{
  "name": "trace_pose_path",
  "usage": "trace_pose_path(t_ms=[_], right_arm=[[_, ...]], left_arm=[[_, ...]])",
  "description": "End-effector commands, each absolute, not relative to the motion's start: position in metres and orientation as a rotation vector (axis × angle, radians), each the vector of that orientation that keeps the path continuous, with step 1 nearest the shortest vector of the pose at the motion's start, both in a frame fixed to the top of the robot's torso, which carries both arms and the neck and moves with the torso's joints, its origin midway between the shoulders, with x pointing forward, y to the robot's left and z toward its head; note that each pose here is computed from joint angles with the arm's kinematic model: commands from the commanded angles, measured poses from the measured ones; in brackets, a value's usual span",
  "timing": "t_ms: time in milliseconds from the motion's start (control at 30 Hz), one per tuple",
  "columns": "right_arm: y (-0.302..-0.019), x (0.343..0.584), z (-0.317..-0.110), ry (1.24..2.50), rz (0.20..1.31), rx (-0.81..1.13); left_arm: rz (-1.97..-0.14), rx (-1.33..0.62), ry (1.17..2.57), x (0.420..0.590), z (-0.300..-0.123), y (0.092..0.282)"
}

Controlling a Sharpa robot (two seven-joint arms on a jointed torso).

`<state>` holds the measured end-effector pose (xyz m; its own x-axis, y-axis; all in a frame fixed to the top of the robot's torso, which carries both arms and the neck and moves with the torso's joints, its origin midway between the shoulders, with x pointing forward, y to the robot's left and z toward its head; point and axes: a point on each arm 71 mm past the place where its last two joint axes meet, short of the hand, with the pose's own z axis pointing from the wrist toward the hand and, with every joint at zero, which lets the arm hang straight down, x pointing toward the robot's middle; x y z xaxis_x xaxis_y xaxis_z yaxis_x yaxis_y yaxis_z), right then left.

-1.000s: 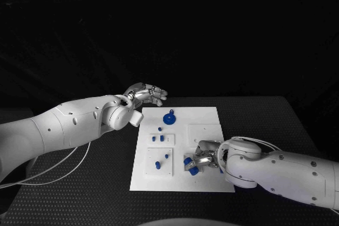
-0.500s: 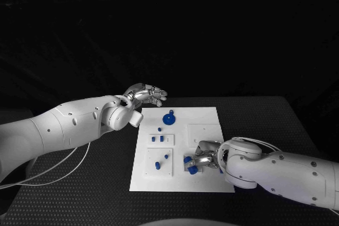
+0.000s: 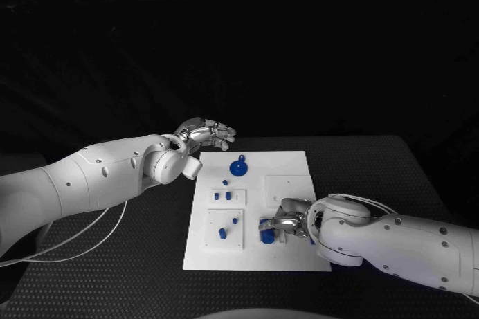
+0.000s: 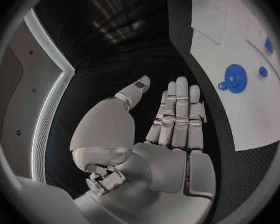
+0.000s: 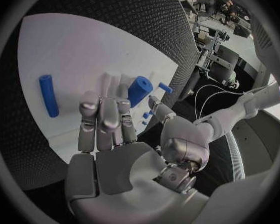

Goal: Assemble the parts on the task board

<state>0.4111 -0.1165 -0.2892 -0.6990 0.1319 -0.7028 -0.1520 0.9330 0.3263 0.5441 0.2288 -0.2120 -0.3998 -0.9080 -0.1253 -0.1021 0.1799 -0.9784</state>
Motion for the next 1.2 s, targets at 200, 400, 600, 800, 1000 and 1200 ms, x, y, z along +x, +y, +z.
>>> trace_pose_path(t_ms=[200, 400, 600, 800, 1000, 1200], right_arm=[[-0.119, 0.409, -0.289, 2.302, 0.480, -0.038], [-0.129, 0.406, -0.287, 2.311, 0.497, -0.085], [-0.136, 0.404, -0.283, 2.340, 0.519, -0.079], [-0.137, 0.404, -0.284, 2.353, 0.515, -0.087], [-0.135, 0.407, -0.285, 2.341, 0.498, -0.079], [-0.131, 0.411, -0.285, 2.312, 0.479, -0.078]], left_arm=[[-1.322, -0.965, 1.686, 0.544, -0.211, 0.227], [-1.319, -0.966, 1.686, 0.543, -0.211, 0.228], [-1.319, -0.966, 1.686, 0.543, -0.211, 0.228], [-1.319, -0.966, 1.686, 0.543, -0.211, 0.229], [-1.319, -0.965, 1.687, 0.543, -0.211, 0.228], [-1.320, -0.964, 1.688, 0.543, -0.211, 0.228]])
